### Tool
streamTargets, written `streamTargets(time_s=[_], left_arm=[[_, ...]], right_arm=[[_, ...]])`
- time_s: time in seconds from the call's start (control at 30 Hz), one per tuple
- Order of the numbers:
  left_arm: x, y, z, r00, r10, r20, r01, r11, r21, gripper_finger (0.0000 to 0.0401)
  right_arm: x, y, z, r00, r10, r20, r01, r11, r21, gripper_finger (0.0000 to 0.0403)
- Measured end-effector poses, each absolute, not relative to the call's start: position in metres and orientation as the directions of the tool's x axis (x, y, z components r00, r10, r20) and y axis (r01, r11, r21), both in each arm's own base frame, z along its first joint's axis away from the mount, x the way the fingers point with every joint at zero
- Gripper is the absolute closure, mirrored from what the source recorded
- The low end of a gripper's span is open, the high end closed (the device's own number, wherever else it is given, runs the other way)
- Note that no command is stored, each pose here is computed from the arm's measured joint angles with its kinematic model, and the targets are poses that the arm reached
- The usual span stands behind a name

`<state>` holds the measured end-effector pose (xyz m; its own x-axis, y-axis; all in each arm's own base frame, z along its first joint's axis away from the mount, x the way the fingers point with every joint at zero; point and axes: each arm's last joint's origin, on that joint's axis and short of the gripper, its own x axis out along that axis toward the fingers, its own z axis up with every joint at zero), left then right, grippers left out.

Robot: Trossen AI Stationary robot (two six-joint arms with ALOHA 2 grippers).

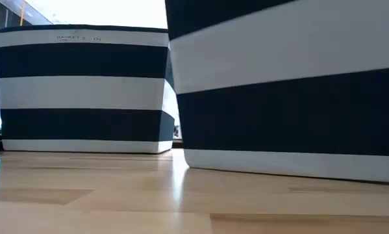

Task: Sort clothes
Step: Move the bottom blue laundry bin to the top right of the table

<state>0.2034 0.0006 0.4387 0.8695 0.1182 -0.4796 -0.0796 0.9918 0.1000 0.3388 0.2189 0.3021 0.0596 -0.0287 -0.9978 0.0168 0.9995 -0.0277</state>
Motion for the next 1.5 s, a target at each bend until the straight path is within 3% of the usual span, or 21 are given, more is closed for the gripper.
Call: streamTargets(time_s=[0.33,0.67,0.9,1.1,1.2,1.27,1.37,1.5], left_arm=[[0.203,0.0,0.439,0.871,0.099,-0.482,-0.069,0.994,0.08,0.022],[0.203,0.0,0.439,0.871,0.1,-0.481,-0.069,0.994,0.08,0.022],[0.203,0.0,0.439,0.871,0.094,-0.482,-0.065,0.995,0.077,0.022],[0.204,-0.001,0.439,0.875,0.052,-0.482,-0.012,0.996,0.086,0.022],[0.204,-0.002,0.439,0.876,0.02,-0.483,0.018,0.997,0.072,0.022],[0.204,-0.002,0.439,0.876,0.017,-0.482,0.023,0.997,0.077,0.022],[0.203,-0.003,0.439,0.876,0.011,-0.482,0.029,0.997,0.075,0.022],[0.204,-0.003,0.439,0.876,-0.01,-0.481,0.048,0.997,0.065,0.022]], right_arm=[[0.371,0.165,0.301,0.113,-0.131,-0.985,-0.18,0.972,-0.15,0.0398],[0.385,0.166,0.307,0.232,-0.048,-0.972,-0.323,0.938,-0.124,0.04],[0.37,0.182,0.311,0.178,-0.01,-0.984,-0.092,0.995,-0.027,0.0385],[0.362,0.197,0.324,0.218,0.14,-0.966,0.053,0.986,0.155,0.0274],[0.358,0.194,0.353,0.304,0.191,-0.933,0.108,0.966,0.233,0.0218],[0.35,0.189,0.375,0.357,0.163,-0.92,0.197,0.949,0.245,0.0203],[0.34,0.185,0.39,0.403,0.187,-0.896,0.344,0.876,0.337,0.0204],[0.309,0.187,0.41,0.296,0.368,-0.882,0.584,0.661,0.471,0.022]])
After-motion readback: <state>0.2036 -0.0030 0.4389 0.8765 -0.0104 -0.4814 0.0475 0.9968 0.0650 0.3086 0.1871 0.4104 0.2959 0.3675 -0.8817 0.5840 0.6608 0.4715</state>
